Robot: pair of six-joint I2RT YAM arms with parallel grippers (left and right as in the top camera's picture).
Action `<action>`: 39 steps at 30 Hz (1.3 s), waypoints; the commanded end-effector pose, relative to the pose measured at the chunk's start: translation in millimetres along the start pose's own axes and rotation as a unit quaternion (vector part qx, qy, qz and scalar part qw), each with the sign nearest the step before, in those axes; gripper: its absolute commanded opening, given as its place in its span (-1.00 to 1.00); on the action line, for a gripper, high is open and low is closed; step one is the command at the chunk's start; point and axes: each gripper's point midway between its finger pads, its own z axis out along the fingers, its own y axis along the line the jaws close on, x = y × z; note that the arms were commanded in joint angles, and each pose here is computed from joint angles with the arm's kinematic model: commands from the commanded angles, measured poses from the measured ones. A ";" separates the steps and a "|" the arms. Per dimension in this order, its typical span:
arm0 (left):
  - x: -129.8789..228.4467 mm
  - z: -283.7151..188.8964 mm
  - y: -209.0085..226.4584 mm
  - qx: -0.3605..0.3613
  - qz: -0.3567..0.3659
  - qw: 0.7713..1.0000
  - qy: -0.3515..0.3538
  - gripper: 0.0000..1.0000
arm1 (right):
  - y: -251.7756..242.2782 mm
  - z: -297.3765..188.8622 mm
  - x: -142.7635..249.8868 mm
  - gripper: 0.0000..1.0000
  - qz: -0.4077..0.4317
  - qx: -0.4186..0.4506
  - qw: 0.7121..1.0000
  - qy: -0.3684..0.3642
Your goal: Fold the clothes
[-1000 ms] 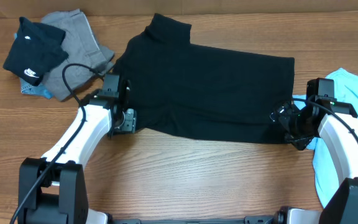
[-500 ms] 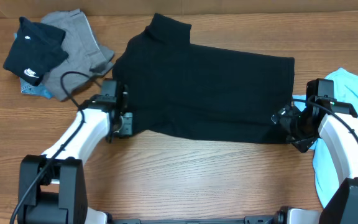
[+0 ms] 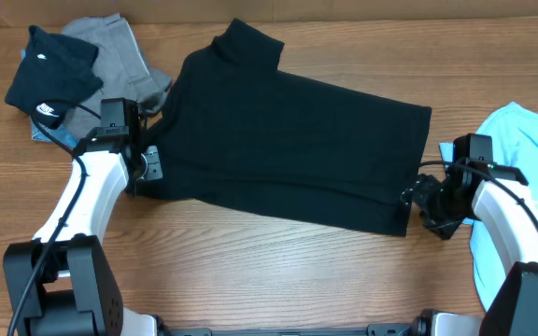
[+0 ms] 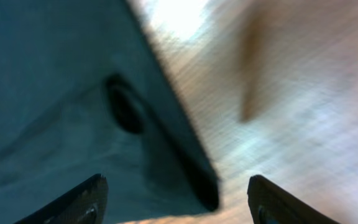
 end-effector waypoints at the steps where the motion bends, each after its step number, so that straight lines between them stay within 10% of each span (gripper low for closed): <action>1: -10.2 -2.4 -4.8 0.012 0.009 1.000 -0.013 -0.92 | 24.0 2.9 7.3 0.41 -0.084 -0.075 0.993 0.016; 6: -10.5 -2.6 -8.6 0.023 0.009 1.000 -0.013 -0.86 | 33.4 2.2 3.6 0.30 -0.095 -0.096 0.991 0.007; 16: -9.7 -2.8 -13.5 0.038 0.009 0.999 -0.011 0.21 | 47.2 25.2 3.1 0.15 -0.076 -0.089 0.993 0.017; 29: -8.3 -3.1 -17.3 0.049 0.010 0.999 -0.008 0.30 | 52.9 27.0 -12.0 -0.92 -0.073 -0.083 0.994 -0.003; 39: -7.4 -3.1 -17.2 0.049 0.010 0.999 -0.006 0.31 | 60.3 5.3 -25.1 -0.92 -0.079 -0.082 0.993 -0.036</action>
